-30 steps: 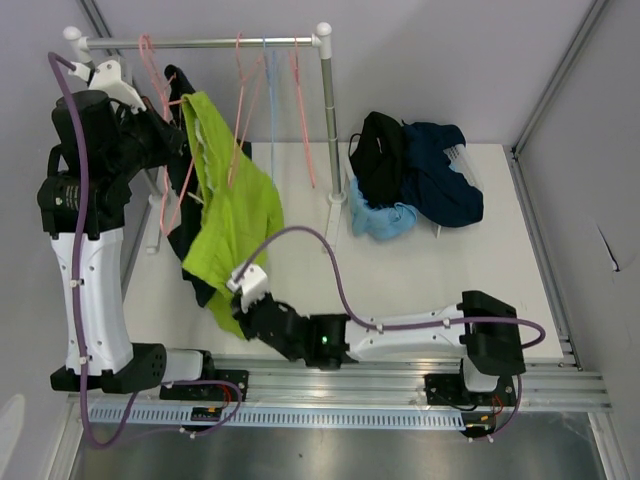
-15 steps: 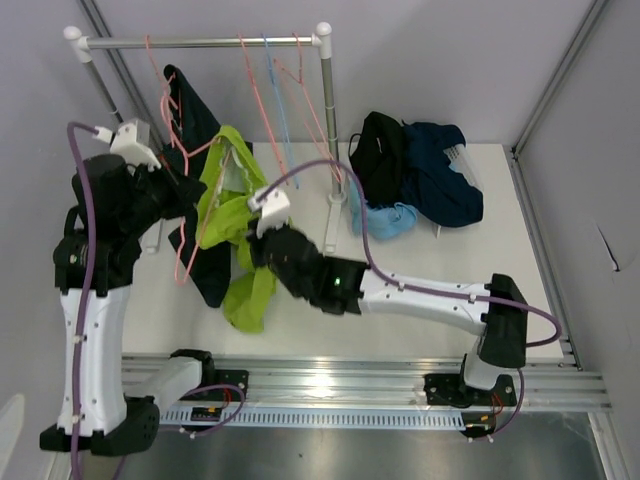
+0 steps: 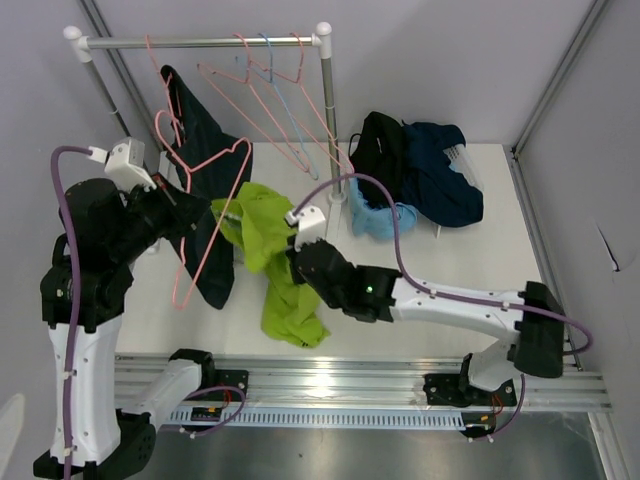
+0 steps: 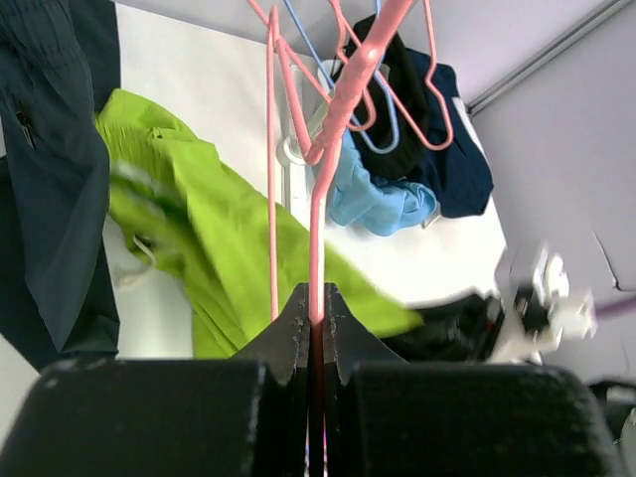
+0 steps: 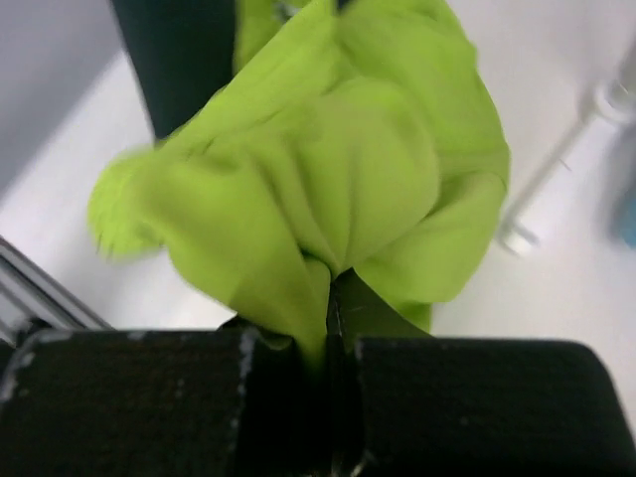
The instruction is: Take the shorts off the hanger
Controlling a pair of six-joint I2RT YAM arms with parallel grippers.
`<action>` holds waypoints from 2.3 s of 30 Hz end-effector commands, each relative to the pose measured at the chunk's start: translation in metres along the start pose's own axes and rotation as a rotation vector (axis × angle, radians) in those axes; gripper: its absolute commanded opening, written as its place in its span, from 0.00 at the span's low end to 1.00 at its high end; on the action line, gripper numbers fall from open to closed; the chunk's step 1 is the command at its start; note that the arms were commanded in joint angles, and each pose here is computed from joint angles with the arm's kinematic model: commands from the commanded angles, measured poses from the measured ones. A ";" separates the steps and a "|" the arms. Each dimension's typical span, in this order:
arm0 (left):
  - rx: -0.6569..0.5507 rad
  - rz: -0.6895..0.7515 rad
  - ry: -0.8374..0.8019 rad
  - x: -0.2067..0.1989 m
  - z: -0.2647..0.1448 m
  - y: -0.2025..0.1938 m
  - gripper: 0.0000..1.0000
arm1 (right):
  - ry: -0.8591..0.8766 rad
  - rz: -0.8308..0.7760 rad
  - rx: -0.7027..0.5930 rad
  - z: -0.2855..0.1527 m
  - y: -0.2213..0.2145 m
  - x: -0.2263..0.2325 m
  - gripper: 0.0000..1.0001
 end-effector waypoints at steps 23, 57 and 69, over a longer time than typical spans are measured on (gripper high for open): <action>-0.119 0.084 0.047 0.035 0.045 0.002 0.00 | -0.653 0.054 -0.600 -0.091 0.288 -0.346 0.00; -0.256 0.143 0.047 -0.018 0.122 0.109 0.00 | -0.773 0.417 0.048 -0.015 -0.089 -0.374 0.99; -0.212 0.155 0.098 -0.012 0.228 0.143 0.00 | -0.469 0.345 0.014 -0.083 -0.110 -0.232 0.99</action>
Point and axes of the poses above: each gripper's point midway between its finger pads, its own z axis out along the fingers, its own x axis along the line the jaws close on, y = z × x, the point moved 4 cm from there along -z, back along the fingers, and after that the axes turned 15 degrees about -z, right-handed, at the moved point
